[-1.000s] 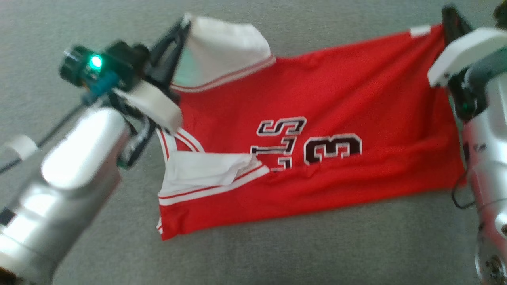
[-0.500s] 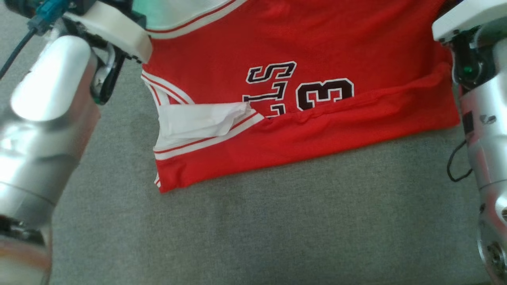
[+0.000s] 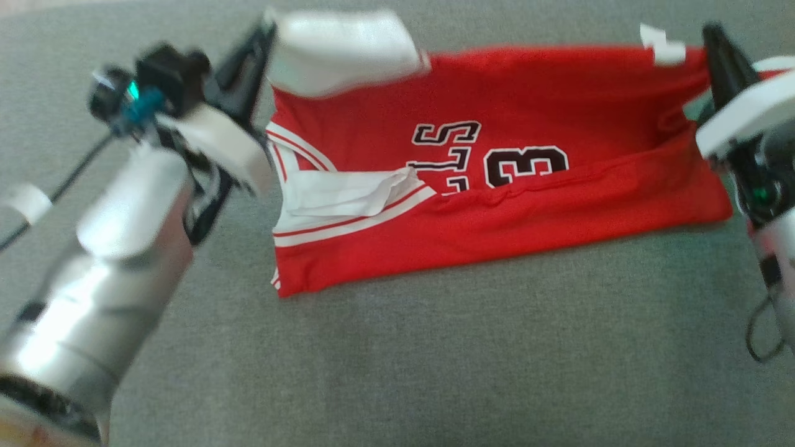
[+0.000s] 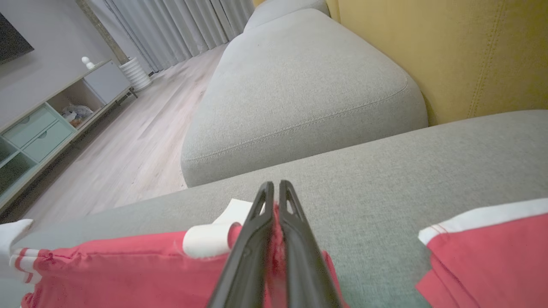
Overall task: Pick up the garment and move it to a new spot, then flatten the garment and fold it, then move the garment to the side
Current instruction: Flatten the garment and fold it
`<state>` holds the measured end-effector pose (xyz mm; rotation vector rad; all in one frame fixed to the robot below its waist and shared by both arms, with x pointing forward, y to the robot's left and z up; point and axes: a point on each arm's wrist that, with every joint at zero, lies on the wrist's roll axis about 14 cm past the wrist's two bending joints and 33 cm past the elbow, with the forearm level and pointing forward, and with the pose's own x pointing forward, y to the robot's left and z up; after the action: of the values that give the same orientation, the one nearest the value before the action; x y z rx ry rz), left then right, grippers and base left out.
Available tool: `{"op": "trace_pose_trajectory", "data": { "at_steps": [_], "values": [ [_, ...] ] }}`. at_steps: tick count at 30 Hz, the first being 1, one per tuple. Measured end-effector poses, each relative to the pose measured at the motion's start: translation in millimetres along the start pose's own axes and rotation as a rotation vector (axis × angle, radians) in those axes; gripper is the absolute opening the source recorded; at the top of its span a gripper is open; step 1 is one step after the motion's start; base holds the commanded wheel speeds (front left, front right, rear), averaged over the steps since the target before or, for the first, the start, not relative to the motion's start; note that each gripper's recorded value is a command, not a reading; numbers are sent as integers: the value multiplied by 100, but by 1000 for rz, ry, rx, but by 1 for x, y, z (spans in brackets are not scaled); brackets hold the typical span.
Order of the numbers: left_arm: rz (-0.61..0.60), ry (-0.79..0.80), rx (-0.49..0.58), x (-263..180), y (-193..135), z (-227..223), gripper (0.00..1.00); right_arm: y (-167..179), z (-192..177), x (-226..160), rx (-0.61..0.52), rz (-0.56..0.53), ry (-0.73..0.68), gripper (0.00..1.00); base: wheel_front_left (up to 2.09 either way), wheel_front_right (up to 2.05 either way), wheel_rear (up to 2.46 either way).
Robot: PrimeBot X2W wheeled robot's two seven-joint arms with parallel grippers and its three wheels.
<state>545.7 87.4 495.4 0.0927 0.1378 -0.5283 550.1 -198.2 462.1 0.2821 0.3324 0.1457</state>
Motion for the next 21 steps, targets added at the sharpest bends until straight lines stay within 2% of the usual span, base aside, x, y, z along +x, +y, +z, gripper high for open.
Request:
{"op": "trace_pose_trajectory", "data": {
  "at_steps": [5,9,12,18,21],
  "values": [
    [-59,93,-51,-31,-24,-24,0,-9,-22,-22,-24,-1,111,0,0,0,0],
    [-113,229,-133,-64,-47,-52,0,-20,-46,-42,-57,-10,229,0,0,0,0],
    [-164,333,-139,-89,-64,-74,0,-30,-64,-57,-103,-22,327,0,0,0,0],
    [-165,393,-128,-104,-67,-76,0,-39,-76,-71,-142,-33,415,0,0,0,0],
    [-195,404,-162,-104,-77,-71,0,-41,-78,-74,-148,-36,426,0,0,0,0]
  ]
}}
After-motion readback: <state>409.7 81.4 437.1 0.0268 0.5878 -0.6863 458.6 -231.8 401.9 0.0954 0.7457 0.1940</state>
